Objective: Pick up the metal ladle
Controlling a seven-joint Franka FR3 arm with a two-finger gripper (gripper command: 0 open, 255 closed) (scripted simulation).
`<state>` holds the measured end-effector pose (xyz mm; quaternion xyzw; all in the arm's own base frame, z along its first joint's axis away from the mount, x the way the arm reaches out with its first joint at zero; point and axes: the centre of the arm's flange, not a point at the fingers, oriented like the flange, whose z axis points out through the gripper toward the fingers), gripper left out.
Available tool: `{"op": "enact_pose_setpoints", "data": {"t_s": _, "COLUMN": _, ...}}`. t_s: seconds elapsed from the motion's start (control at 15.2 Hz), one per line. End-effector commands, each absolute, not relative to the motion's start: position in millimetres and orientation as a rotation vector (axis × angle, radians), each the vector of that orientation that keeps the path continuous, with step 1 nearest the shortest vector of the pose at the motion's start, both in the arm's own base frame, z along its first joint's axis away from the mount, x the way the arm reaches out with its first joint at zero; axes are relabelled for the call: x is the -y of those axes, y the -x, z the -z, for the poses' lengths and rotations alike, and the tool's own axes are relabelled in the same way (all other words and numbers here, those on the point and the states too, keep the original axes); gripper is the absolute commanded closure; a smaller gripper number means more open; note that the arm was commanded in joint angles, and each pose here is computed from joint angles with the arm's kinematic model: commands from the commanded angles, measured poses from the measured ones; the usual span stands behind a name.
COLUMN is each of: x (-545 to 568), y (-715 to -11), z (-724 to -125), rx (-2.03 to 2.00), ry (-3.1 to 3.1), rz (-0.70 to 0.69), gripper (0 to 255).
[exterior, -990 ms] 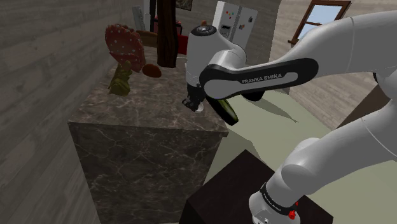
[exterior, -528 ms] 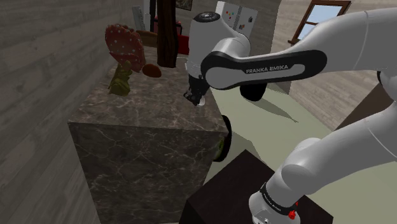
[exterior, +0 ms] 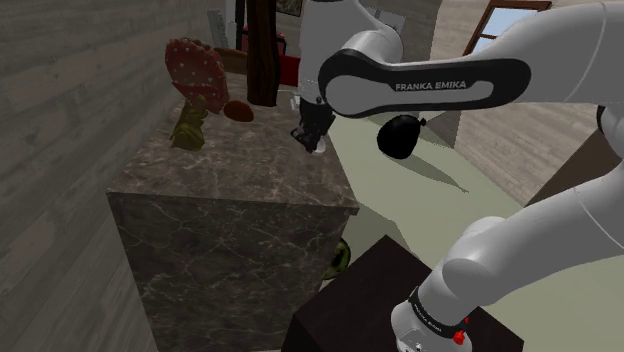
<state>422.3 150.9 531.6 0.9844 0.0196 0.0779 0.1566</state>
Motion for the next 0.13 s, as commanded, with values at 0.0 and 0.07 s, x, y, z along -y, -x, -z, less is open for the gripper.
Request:
{"op": "enact_pose_setpoints", "data": {"t_s": 0.0, "x": -150.1, "y": -421.3, "z": -537.4, "rx": -0.056, "ry": -2.818, "rz": -0.222, "gripper": 255}}
{"op": "enact_pose_setpoints", "data": {"t_s": 0.07, "x": -150.1, "y": -421.3, "z": -537.4, "rx": -0.056, "ry": -2.818, "rz": -0.222, "gripper": 255}}
